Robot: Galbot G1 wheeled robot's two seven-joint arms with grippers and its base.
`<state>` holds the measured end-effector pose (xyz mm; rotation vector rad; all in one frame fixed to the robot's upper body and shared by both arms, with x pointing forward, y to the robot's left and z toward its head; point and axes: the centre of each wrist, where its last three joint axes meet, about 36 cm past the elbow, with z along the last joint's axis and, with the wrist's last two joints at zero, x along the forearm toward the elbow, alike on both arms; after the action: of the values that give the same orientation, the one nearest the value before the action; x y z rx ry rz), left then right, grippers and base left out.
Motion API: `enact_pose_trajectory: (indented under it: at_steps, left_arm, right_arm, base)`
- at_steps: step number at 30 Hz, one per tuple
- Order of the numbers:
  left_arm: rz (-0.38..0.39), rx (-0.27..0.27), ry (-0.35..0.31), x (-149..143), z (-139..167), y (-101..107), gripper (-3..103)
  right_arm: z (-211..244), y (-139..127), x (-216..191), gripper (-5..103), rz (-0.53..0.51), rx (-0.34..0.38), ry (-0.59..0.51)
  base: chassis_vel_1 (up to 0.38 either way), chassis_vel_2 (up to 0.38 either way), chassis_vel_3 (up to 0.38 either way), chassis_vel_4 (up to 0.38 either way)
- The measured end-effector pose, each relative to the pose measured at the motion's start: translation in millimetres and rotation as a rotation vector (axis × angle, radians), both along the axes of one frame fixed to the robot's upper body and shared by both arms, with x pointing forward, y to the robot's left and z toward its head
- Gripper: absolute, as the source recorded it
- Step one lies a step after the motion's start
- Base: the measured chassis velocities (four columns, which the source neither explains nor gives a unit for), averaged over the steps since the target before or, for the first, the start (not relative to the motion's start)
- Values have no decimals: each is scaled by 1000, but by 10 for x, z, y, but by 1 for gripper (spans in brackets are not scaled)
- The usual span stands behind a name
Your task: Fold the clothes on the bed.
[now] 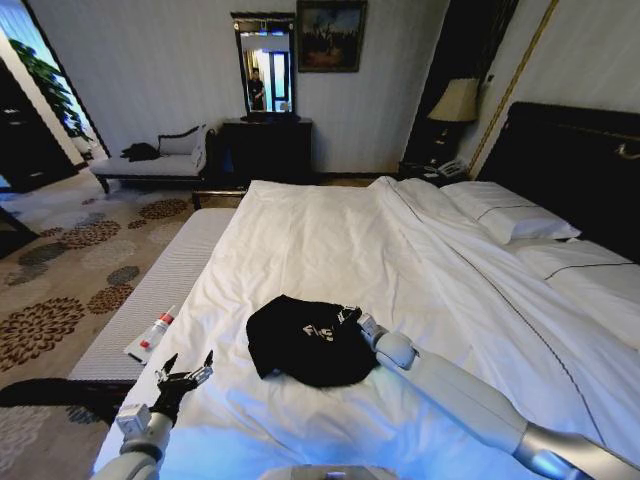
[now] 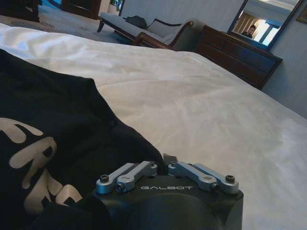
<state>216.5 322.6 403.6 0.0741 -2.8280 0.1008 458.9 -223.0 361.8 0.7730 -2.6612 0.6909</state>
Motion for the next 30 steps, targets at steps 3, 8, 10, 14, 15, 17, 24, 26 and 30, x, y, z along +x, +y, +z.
enact_pose_trajectory:
  at_steps: [3, 8, 10, 14, 15, 17, 24, 26, 30]
  left_arm:
    - [-1, 1, -1, 2, 4, -1, 100]
    - [-2, 2, -4, 3, 14, 1, 100]
    - [0, 3, -5, 0, 18, 4, 100]
    - [0, 2, -7, -4, 23, 1, 100]
    - [0, 2, -7, -4, 23, 1, 100]
    - [0, 1, -7, -5, 23, 1, 100]
    - [-2, 3, -8, 4, 22, 6, 100]
    - [-3, 4, -6, 7, 21, 9, 100]
    - [-9, 10, 4, 28, 21, 27, 100]
  right_arm:
    - [5, 1, -8, 16, 3, 2, 0]
    - [3, 10, -22, 32, 9, 2, 3]
    - [5, 17, -30, 42, 13, 2, 3]
    - [34, 24, -32, 56, 13, 10, 4]
    - [34, 24, -32, 56, 13, 10, 4]
    - [42, 30, -46, 46, 14, 15, 6]
    - [41, 29, -82, 19, 16, 18, 10]
    - [38, 27, -84, 19, 16, 18, 11]
    - [13, 22, -90, 2, 11, 18, 17]
  base:
    - [0, 0, 0, 0]
    - [0, 0, 0, 0]
    - [0, 0, 0, 0]
    - [0, 0, 0, 0]
    - [0, 0, 0, 0]
    - [0, 0, 0, 0]
    - [0, 0, 0, 0]
    - [0, 0, 0, 0]
    - [0, 0, 0, 0]
